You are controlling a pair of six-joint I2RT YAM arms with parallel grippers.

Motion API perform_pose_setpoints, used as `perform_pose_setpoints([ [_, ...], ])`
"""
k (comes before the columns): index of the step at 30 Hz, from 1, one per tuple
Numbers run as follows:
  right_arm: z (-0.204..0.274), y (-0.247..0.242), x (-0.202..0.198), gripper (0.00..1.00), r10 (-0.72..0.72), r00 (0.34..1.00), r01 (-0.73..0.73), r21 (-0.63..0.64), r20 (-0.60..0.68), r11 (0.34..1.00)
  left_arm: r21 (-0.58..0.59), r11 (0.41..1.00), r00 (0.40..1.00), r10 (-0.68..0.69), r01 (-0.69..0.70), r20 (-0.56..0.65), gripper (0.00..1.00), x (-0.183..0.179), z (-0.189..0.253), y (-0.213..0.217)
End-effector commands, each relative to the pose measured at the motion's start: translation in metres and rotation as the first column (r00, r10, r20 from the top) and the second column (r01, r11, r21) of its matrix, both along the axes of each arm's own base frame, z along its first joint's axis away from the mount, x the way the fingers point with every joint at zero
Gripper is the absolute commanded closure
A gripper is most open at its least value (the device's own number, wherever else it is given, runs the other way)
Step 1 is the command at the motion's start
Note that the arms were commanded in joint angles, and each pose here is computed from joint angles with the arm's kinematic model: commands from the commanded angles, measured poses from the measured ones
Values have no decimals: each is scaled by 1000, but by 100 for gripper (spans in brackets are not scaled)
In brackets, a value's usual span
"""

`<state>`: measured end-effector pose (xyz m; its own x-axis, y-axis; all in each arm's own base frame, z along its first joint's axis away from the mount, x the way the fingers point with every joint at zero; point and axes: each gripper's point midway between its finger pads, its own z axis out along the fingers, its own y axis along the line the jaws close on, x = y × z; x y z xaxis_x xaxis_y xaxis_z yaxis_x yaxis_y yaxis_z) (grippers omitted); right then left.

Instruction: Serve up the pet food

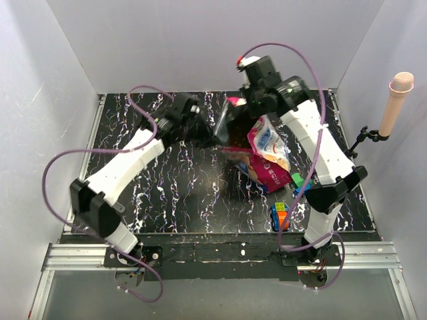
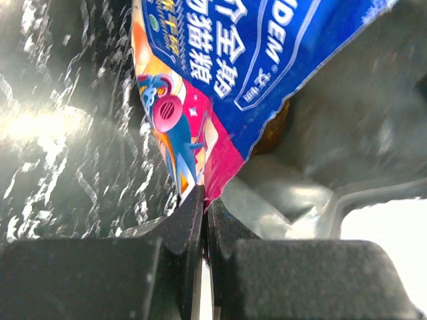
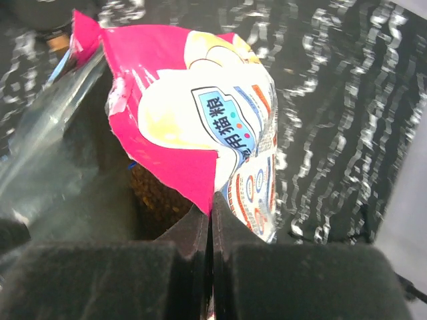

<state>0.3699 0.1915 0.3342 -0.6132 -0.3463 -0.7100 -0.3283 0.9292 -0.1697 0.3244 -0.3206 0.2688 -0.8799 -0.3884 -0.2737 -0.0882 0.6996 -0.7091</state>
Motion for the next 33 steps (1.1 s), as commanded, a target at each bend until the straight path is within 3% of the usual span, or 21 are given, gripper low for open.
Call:
perform_pose_setpoints([
  [1,20,93,-30,99,215,973,-226,169,82,959,12,998,998,57,-57,35,100,-55,8,53],
  [5,-28,122,-67,99,289,957,-280,150,-38,948,103,994,998,46,-40,-52,100,-99,-43,86],
  [12,-36,149,-90,99,410,909,-389,205,-72,898,114,993,999,39,-34,-34,100,-133,-50,113],
  [18,-37,152,-106,99,454,886,-421,240,-100,875,155,986,998,51,-56,37,38,-155,-28,143],
  [21,-34,150,-116,99,471,878,-434,270,-89,860,184,970,986,149,-162,80,22,-170,-17,176],
  [24,-35,148,-125,99,485,869,-439,301,-96,846,200,951,969,245,-234,-34,24,-182,-37,183],
  [26,-38,147,-128,99,483,869,-433,308,-108,847,223,933,939,318,-284,-133,33,-182,-59,181],
  [28,-41,144,-131,99,481,868,-428,305,-122,851,231,912,912,379,-339,-155,39,-172,-68,179],
  [31,-42,142,-134,99,474,870,-416,313,-135,854,169,904,895,418,-392,-158,42,-143,-78,165],
  [33,-42,141,-135,99,468,873,-409,320,-136,855,67,912,875,408,-405,-262,49,-125,-96,148],
])
